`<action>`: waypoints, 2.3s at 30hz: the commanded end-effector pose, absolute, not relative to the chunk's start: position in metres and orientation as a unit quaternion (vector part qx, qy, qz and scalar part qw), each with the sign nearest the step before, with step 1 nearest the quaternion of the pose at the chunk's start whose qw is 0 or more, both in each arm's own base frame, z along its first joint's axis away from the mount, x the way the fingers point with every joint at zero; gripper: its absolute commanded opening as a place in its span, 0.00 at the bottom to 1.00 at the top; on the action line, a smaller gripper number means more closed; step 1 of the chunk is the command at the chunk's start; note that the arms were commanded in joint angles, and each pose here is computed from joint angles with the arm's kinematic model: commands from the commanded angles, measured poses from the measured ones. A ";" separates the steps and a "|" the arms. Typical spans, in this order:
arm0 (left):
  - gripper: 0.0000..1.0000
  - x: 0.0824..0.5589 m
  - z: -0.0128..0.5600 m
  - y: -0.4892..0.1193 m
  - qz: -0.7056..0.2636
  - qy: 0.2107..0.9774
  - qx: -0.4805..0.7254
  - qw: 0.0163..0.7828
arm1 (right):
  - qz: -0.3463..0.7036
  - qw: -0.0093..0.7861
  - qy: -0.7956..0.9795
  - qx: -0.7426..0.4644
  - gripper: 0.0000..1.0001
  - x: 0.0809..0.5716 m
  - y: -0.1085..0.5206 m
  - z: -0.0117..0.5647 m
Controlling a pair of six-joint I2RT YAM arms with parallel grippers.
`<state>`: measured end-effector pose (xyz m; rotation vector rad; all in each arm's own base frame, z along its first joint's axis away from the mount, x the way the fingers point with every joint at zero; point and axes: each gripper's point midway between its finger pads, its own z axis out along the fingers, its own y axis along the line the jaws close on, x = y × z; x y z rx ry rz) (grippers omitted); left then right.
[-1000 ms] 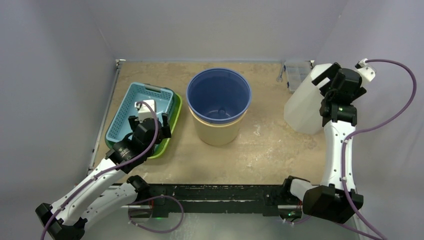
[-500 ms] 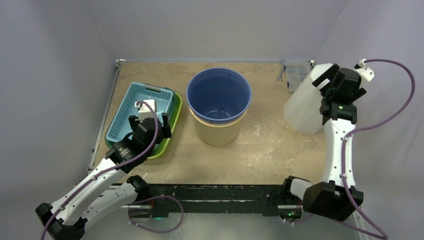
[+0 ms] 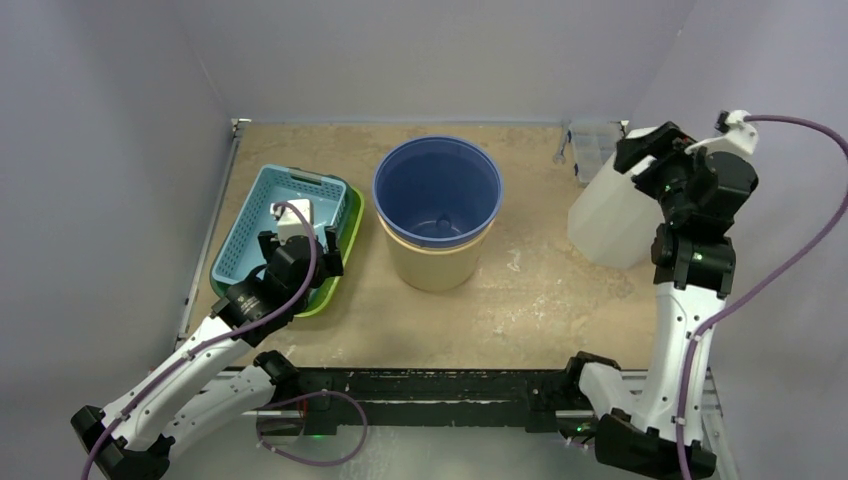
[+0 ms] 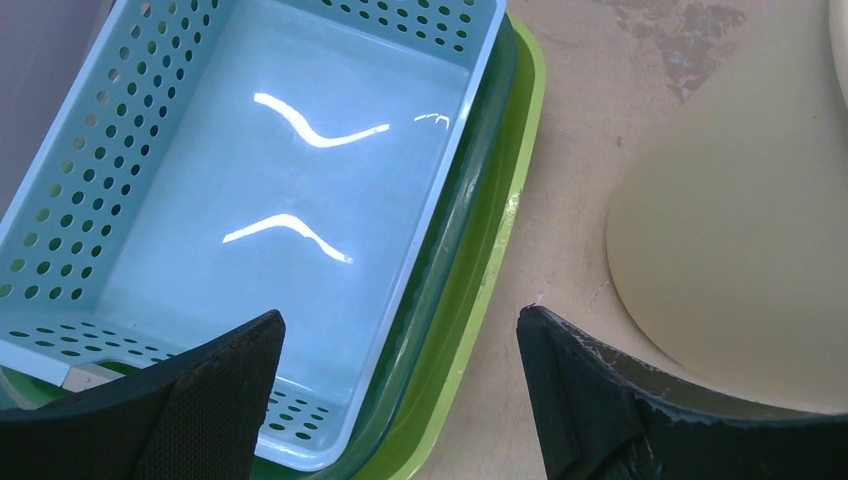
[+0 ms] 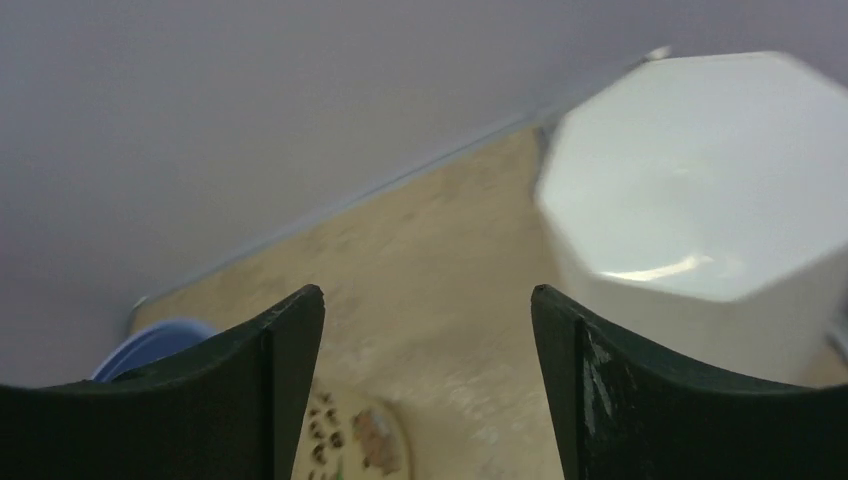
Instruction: Turn the large container upside down
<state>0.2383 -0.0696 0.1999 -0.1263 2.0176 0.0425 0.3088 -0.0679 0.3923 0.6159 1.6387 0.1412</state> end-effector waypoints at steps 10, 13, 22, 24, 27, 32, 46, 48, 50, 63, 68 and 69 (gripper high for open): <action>0.86 0.242 0.217 -0.070 0.010 0.834 -0.061 0.548 | 0.296 0.419 0.858 -0.022 0.72 0.317 0.156 0.313; 0.86 0.242 0.218 -0.068 0.011 0.833 -0.064 0.549 | 0.285 0.424 0.859 -0.029 0.72 0.317 0.164 0.312; 0.86 0.243 0.216 -0.070 0.012 0.836 -0.061 0.546 | 0.258 0.362 0.894 -0.052 0.48 0.308 0.177 0.279; 0.85 0.243 0.215 -0.070 0.013 0.836 -0.060 0.545 | 0.244 0.365 0.897 -0.050 0.41 0.309 0.177 0.278; 0.86 0.243 0.215 -0.070 0.013 0.837 -0.060 0.544 | 0.239 0.373 0.895 -0.051 0.38 0.310 0.179 0.282; 0.86 0.243 0.214 -0.070 0.015 0.838 -0.060 0.543 | 0.224 0.392 0.891 -0.043 0.16 0.316 0.175 0.292; 0.90 0.233 0.229 -0.082 -0.053 0.832 -0.061 0.548 | 0.253 0.472 0.845 0.017 0.00 0.324 0.170 0.332; 0.92 0.222 0.252 -0.104 -0.130 0.833 -0.052 0.535 | 0.258 0.471 0.844 0.020 0.00 0.325 0.172 0.332; 0.92 0.215 0.275 -0.124 -0.206 0.820 -0.059 0.530 | 0.271 0.466 0.842 0.015 0.00 0.325 0.177 0.329; 0.96 0.207 0.278 -0.207 -0.461 0.751 -0.089 0.465 | 0.325 0.440 0.837 0.011 0.00 0.312 0.194 0.318; 0.95 0.207 0.272 -0.223 -0.516 0.728 -0.108 0.439 | 0.329 0.437 0.837 0.013 0.00 0.303 0.191 0.319; 0.95 0.208 0.268 -0.223 -0.515 0.730 -0.112 0.435 | 0.332 0.435 0.837 0.008 0.00 0.302 0.193 0.319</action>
